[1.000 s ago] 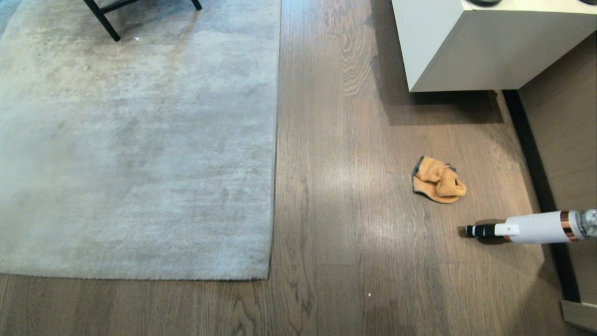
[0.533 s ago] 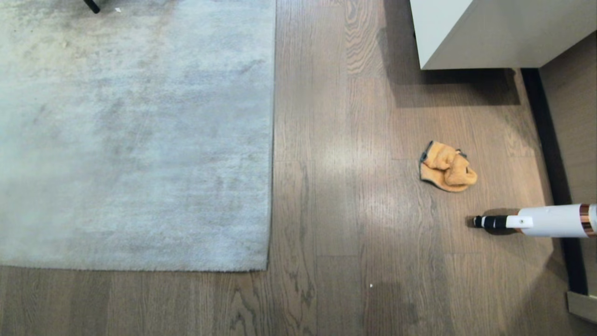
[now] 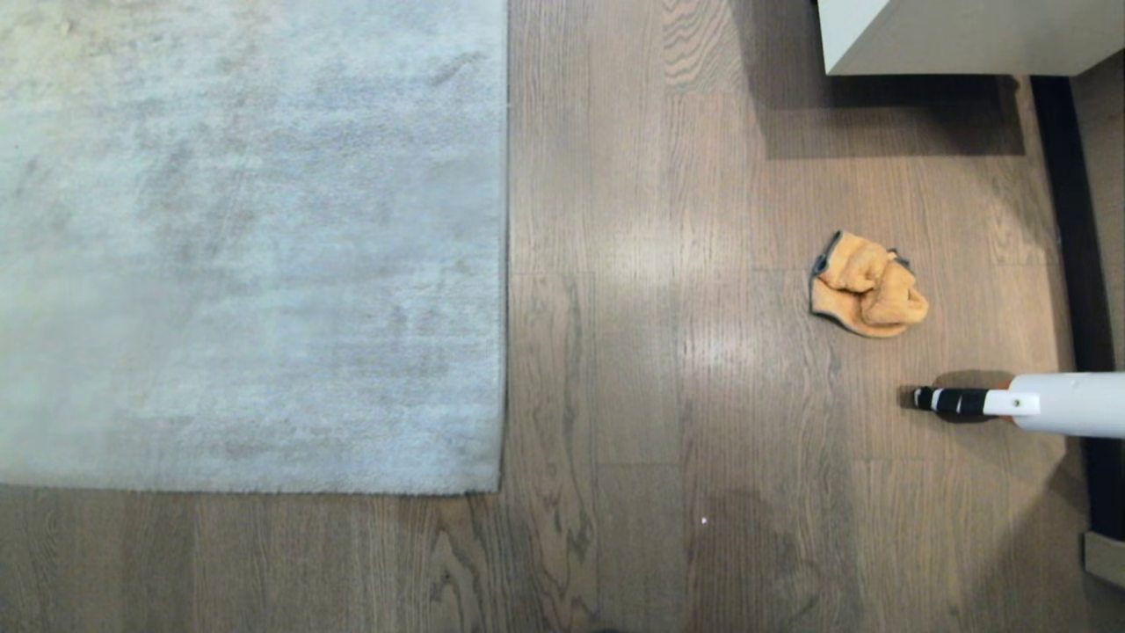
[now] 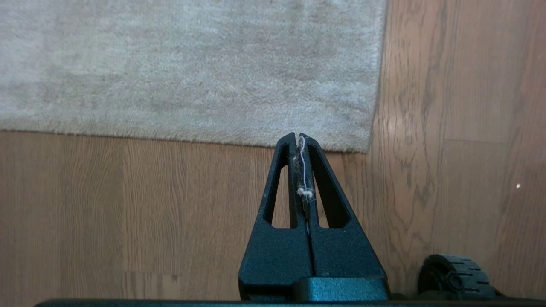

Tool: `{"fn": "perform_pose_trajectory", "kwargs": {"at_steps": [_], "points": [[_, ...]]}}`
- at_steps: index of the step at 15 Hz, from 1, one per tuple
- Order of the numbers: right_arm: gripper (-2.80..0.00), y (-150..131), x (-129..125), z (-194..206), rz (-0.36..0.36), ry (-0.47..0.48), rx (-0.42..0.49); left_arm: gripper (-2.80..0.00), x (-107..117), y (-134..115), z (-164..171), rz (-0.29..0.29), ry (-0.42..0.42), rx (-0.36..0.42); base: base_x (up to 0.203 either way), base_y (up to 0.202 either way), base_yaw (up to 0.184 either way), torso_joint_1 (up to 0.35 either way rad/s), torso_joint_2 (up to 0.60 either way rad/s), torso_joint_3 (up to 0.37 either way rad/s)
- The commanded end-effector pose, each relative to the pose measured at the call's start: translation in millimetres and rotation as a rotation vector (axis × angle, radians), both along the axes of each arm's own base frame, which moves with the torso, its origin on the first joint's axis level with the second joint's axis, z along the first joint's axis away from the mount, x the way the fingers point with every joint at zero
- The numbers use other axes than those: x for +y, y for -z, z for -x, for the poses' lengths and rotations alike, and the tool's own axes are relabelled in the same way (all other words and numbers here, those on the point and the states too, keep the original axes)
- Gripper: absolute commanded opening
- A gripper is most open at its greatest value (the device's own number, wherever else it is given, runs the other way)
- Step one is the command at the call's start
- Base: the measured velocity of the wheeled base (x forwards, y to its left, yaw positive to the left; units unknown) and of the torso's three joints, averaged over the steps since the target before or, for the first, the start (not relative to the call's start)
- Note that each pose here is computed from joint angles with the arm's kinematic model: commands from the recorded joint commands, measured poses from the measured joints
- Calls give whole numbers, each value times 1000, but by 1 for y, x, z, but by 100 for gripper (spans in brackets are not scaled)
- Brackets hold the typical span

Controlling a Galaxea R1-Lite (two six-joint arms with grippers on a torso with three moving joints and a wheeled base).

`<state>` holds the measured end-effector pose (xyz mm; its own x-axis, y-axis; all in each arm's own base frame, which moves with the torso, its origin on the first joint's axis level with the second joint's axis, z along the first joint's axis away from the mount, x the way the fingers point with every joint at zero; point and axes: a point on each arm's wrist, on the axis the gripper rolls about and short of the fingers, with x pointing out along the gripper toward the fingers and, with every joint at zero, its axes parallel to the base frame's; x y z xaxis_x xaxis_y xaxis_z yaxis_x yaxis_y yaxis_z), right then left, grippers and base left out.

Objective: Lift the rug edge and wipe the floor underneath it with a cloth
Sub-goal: Pick up the rag

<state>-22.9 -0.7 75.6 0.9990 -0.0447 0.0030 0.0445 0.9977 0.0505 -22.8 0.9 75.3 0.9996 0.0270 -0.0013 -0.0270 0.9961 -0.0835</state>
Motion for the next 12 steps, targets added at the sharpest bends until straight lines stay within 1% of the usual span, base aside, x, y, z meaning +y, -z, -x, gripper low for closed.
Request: {"fn": "perform_pose_trajectory", "kwargs": {"at_steps": [1,12], "points": [[-280,0,0,0,0,0,1,-280,0,0,0,1,-1,0,0,0,0,7,7,-203],[-280,0,0,0,0,0,1,-280,0,0,0,2,-1,0,0,0,0,1,3,-198]]}}
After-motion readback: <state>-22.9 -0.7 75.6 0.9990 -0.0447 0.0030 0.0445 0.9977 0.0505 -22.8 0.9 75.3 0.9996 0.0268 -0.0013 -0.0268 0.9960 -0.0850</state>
